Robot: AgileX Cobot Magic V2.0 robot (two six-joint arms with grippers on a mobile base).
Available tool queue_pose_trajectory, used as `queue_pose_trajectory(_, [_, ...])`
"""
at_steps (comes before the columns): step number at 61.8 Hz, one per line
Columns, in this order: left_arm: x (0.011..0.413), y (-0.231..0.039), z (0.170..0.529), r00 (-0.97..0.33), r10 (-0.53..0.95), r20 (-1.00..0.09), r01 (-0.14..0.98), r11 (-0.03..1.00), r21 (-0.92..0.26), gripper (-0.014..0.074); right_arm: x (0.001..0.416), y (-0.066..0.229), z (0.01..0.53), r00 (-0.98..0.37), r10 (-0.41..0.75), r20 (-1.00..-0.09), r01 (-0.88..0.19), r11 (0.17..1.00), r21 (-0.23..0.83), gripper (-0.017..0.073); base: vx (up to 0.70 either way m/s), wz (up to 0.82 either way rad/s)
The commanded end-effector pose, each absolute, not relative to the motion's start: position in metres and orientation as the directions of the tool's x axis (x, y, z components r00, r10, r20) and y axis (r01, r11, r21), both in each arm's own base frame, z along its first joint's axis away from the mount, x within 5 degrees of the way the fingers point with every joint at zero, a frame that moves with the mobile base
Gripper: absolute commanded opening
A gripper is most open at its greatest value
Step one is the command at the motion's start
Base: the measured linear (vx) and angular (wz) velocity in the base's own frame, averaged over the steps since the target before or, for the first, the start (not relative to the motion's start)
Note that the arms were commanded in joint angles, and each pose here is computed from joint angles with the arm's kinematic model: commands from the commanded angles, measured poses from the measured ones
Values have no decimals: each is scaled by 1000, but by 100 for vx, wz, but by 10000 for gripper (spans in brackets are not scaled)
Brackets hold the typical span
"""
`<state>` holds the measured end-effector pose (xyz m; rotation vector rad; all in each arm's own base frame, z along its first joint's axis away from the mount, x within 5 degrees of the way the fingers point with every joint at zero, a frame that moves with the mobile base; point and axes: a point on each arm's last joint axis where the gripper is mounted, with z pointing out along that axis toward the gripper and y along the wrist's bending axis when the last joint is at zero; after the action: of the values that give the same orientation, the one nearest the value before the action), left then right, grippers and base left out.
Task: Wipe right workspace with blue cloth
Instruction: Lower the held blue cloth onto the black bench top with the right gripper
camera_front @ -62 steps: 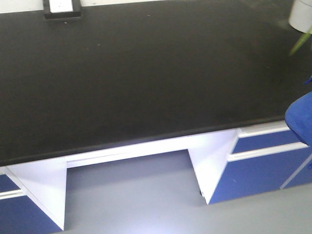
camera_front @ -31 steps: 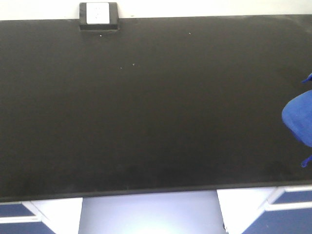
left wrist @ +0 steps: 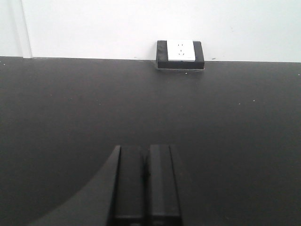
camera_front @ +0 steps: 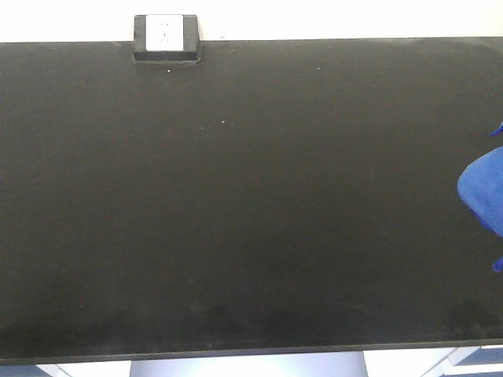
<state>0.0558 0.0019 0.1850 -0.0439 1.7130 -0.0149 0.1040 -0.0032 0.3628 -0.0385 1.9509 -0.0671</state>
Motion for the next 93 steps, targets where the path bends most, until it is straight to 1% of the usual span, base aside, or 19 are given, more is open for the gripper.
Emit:
queue_pose_trajectory(1, [56, 1, 183, -74, -45, -996, -12, 999, -44, -6, 105, -3, 380, -267, -70, -961, 8, 997, -75, -8, 6, 5])
queue_pose_trajectory(28, [56, 1, 183, -74, -45, -996, -12, 999, -44, -6, 106, -2, 380, -260, -58, -964, 4, 998, -61, -8, 2, 1])
queue_pose_trajectory(33, [56, 1, 183, -74, -45, -996, -12, 999, -44, -6, 111, -4, 378, -269, -81, -960, 11, 996, -87, -8, 0, 0])
queue_pose_trajectory(37, [56, 1, 183, -74, -45, -996, -12, 999, -44, -6, 121, -6, 362, -333, -121, -935, 15, 991, -134, -8, 0, 0])
queue_pose_trajectory(40, [56, 1, 183, -74, -45, -996, -12, 999, -44, -6, 130, -7, 348, -393, -133, -910, 9, 989, -148, -8, 0, 0])
queue_pose_trajectory(45, [56, 1, 183, -74, -45, -996, -12, 999, -44, -6, 143, -8, 319, -479, -136, -867, -7, 988, -152, -8, 0, 0])
queue_pose_trajectory(48, [56, 1, 183, -74, -45, -996, -12, 999, -44, -6, 150, -8, 306, -508, -135, -851, -15, 989, -148, -8, 0, 0])
queue_pose_trajectory(64, [56, 1, 183, -74, -45, -996, -12, 999, -44, -6, 189, -6, 268, -495, -99, -863, -21, 995, -103, -8, 0, 0])
queue_pose_trajectory(75, [56, 1, 183, -74, -45, -996, -12, 999, -44, -6, 216, -6, 245, -528, -49, -848, -5, 999, -54, -8, 0, 0])
queue_pose_trajectory(81, [56, 1, 183, -74, -45, -996, -12, 999, -44, -6, 228, -7, 226, -581, -19, -814, 8, 1000, -28, -8, 0, 0])
queue_pose_trajectory(88, [56, 1, 183, -74, -45, -996, -12, 999, -44, -6, 242, -6, 198, -654, -18, -756, 4, 1000, -27, -8, 0, 0])
queue_pose_trajectory(93, [56, 1, 183, -74, -45, -996, -12, 999, -44, -6, 249, -4, 183, -678, -7, -735, 5, 1000, -14, -7, 0, 0])
